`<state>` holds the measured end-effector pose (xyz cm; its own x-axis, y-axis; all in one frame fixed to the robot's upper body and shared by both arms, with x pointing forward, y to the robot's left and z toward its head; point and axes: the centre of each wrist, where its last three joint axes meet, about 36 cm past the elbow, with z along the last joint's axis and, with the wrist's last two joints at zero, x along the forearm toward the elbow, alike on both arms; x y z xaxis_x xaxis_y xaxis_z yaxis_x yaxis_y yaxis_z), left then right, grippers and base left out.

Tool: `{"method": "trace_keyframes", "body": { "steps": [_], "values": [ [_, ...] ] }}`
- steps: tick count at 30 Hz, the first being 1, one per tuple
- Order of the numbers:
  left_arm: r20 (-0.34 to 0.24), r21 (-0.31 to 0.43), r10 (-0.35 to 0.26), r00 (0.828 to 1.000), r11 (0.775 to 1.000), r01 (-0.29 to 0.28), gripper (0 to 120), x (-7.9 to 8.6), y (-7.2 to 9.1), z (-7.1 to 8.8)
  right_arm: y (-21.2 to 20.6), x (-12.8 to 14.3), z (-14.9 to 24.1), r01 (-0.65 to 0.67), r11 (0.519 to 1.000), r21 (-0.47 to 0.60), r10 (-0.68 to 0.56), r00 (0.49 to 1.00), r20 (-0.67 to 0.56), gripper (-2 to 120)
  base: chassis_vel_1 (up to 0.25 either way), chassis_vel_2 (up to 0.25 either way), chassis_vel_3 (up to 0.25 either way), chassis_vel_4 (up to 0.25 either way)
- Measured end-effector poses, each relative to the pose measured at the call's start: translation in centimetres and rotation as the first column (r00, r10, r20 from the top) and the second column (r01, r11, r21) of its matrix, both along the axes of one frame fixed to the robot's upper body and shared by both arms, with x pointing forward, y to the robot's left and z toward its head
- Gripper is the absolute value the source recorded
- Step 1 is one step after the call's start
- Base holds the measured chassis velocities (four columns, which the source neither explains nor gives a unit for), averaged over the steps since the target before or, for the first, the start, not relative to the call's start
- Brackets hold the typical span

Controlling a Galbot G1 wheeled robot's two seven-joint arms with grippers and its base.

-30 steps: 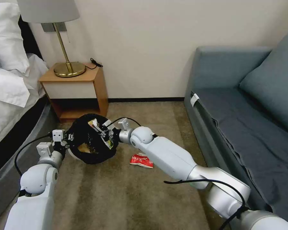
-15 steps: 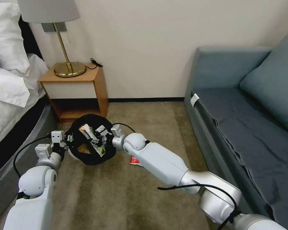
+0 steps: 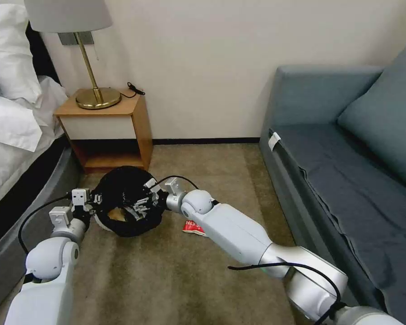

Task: Pick up the trash bin, then pick up the garbage on the floor and place it into the trash bin.

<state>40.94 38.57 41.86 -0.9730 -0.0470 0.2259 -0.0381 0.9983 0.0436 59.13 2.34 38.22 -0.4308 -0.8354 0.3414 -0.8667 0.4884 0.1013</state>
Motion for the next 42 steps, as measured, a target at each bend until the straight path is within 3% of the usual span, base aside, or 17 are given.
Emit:
{"method": "trace_keyframes", "body": {
  "steps": [11, 18, 30, 42],
  "values": [
    [-0.009, 0.012, 0.034, 0.999, 0.999, -0.034, 4, -0.5, 2.7, -0.2, -7.0, 1.9, -1.3, 0.079, 0.996, -0.051, -0.078, 0.997, 0.025, 100, 0.000, 0.000, 0.000, 0.000],
    [-0.012, 0.016, 0.039, 0.999, 0.999, -0.038, 4, -0.9, 3.4, 0.0, -10.1, 0.4, -5.2, 0.078, 0.990, -0.119, -0.080, 0.997, -0.008, 100, 0.000, 0.000, 0.000, 0.000],
    [-0.010, 0.016, 0.036, 0.999, 0.999, -0.036, 4, -0.9, 3.5, 0.1, -14.1, -0.4, -11.4, 0.090, 0.938, -0.334, -0.086, 0.996, 0.027, 100, 0.000, 0.000, 0.000, 0.000],
    [0.005, 0.003, 0.018, 1.000, 1.000, -0.018, 4, -0.8, 2.8, 0.9, -14.9, -0.4, -12.7, 0.126, 0.890, -0.439, -0.123, 0.992, 0.036, 100, 0.000, 0.000, 0.000, 0.000]
  ]
}}
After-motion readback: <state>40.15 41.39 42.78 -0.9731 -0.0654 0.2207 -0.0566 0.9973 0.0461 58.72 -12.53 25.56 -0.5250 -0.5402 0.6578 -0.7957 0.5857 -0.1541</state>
